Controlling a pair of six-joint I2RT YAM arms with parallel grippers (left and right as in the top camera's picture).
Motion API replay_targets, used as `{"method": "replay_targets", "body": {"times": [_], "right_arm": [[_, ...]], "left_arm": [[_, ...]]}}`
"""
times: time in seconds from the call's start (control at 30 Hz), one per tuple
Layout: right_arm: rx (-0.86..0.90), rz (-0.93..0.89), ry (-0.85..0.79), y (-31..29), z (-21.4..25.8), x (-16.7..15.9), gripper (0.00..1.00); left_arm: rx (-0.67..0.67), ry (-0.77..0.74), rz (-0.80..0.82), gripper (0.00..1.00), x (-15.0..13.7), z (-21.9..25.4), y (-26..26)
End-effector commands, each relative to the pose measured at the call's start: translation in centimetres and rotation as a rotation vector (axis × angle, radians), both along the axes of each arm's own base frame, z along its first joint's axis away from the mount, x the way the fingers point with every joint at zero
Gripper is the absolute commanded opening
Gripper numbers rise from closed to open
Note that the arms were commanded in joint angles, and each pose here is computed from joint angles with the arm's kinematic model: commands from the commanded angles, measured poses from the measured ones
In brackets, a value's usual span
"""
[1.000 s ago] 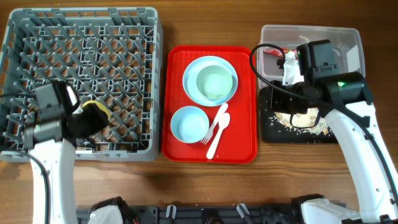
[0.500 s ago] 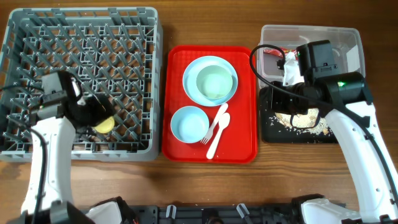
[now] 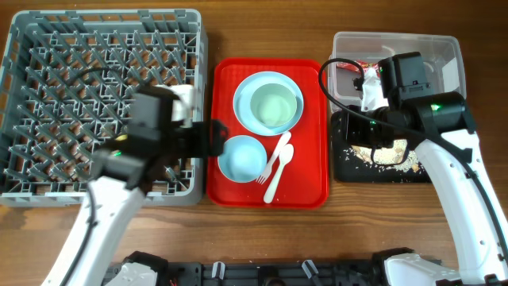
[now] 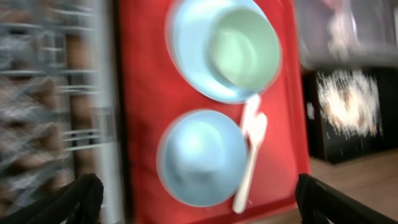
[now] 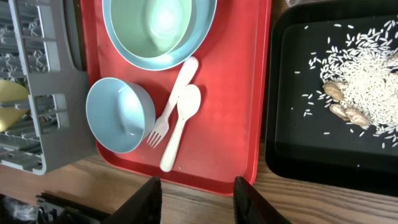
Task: Sort waste into correct bins and load items into the dishwasher rack
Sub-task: 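Place the yellow cup in the dish rack with the left gripper, then grasp the light-blue bowl on the tray with the left gripper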
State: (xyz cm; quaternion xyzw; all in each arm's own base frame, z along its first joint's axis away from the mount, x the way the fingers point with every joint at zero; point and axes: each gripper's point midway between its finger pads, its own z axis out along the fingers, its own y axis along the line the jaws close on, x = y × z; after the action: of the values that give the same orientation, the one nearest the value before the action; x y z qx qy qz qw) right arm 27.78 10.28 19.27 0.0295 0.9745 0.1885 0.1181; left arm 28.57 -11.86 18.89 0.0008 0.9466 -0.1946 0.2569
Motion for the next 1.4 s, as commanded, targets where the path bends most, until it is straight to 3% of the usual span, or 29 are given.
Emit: {"method": "replay_targets", "body": {"times": [0.0, 0.13, 0.27, 0.47, 0.5, 0.53, 0.63, 0.67, 0.73, 0.87, 1.0, 1.17, 1.37], "right_arm": [[-0.014, 0.005, -0.01, -0.3, 0.1, -0.1, 0.49], [-0.015, 0.008, -0.011, -0.3, 0.1, -0.1, 0.62], [-0.016, 0.007, -0.012, -0.3, 0.1, -0.1, 0.63], [-0.016, 0.008, -0.012, -0.3, 0.1, -0.1, 0.63], [-0.016, 0.007, -0.012, -0.3, 0.1, -0.1, 0.63], [-0.015, 0.007, -0.013, -0.3, 0.1, -0.1, 0.63], [-0.016, 0.008, -0.012, -0.3, 0.1, -0.1, 0.63], [-0.016, 0.008, -0.013, -0.3, 0.1, -0.1, 0.63], [-0.016, 0.007, -0.012, -0.3, 0.1, -0.1, 0.63], [-0.016, 0.007, -0.012, -0.3, 0.1, -0.1, 0.63], [-0.016, 0.008, -0.012, -0.3, 0.1, -0.1, 0.63], [-0.016, 0.008, -0.011, -0.3, 0.1, -0.1, 0.63], [-0.017, 0.012, -0.013, -0.3, 0.1, -0.1, 0.62]], "left_arm": [[0.08, 0.057, -0.193, 1.0, -0.8, -3.5, -6.3], [0.176, 0.133, -0.31, 1.0, -1.7, -8.5, -10.3], [0.234, 0.216, -0.391, 1.0, -2.8, -13.7, -13.0], [0.269, 0.273, -0.403, 0.99, -3.2, -16.4, -13.1], [0.267, 0.27, -0.403, 0.95, -3.2, -16.4, -13.2], [0.266, 0.268, -0.403, 0.76, -3.1, -16.4, -13.2], [0.266, 0.267, -0.403, 0.48, -3.1, -16.4, -13.2], [0.266, 0.267, -0.403, 0.48, -3.1, -16.4, -13.2], [0.266, 0.267, -0.403, 0.35, -3.1, -16.4, -13.2], [0.265, 0.266, -0.403, 0.25, -3.1, -16.3, -13.2], [0.26, 0.259, -0.403, 0.04, -3.0, -16.1, -13.3], [0.22, 0.188, -0.4, 0.04, -2.5, -13.3, -13.7], [0.112, 0.002, -0.387, 0.04, -2.2, -5.8, -13.8]]}}
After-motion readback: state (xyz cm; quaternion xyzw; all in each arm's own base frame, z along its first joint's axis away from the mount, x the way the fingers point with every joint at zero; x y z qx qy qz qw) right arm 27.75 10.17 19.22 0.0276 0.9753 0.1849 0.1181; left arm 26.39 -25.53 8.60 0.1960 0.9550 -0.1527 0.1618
